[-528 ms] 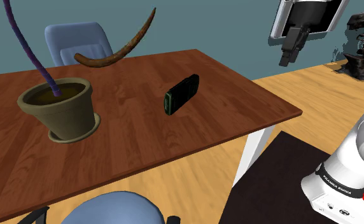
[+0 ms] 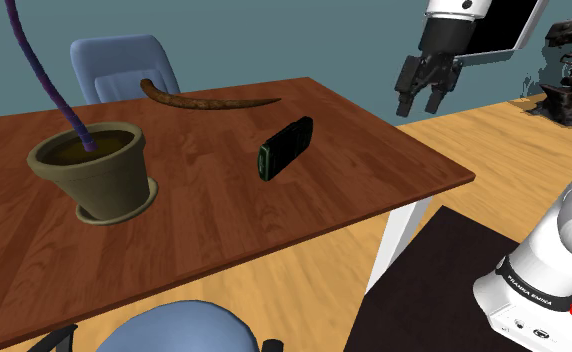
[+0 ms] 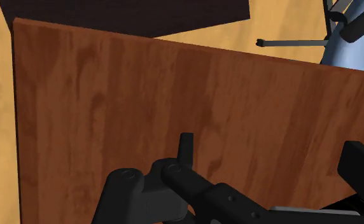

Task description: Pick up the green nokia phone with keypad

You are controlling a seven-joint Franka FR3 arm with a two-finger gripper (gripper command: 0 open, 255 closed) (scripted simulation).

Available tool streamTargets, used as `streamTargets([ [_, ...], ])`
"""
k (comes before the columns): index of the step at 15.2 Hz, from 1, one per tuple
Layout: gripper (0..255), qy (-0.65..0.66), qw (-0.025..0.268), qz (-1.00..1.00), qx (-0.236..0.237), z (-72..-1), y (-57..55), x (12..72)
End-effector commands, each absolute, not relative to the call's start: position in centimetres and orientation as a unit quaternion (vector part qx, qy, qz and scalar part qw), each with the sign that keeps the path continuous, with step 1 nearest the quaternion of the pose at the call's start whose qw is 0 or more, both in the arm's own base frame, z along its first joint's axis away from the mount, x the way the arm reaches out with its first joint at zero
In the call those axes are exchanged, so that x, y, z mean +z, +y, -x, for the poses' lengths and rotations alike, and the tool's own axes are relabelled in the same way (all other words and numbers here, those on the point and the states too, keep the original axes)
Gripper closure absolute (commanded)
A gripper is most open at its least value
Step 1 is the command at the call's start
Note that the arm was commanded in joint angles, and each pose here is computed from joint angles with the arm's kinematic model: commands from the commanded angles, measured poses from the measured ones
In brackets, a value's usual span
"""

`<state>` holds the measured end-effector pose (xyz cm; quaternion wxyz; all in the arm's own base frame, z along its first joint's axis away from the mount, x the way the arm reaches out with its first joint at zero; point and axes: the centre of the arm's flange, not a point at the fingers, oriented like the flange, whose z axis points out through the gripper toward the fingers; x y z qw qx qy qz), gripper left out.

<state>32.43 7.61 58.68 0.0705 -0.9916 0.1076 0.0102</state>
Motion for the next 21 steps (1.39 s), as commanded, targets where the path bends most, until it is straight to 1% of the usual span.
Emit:
streamTargets([
  [1,0,0.158,0.072,0.985,0.007,-33.8,9.7,57.9],
  [11,0,0.383,0.072,0.921,-0.012,-43.0,17.5,54.5],
  [21,0,0.587,0.067,0.806,-0.03,-54.7,20.2,51.1],
])
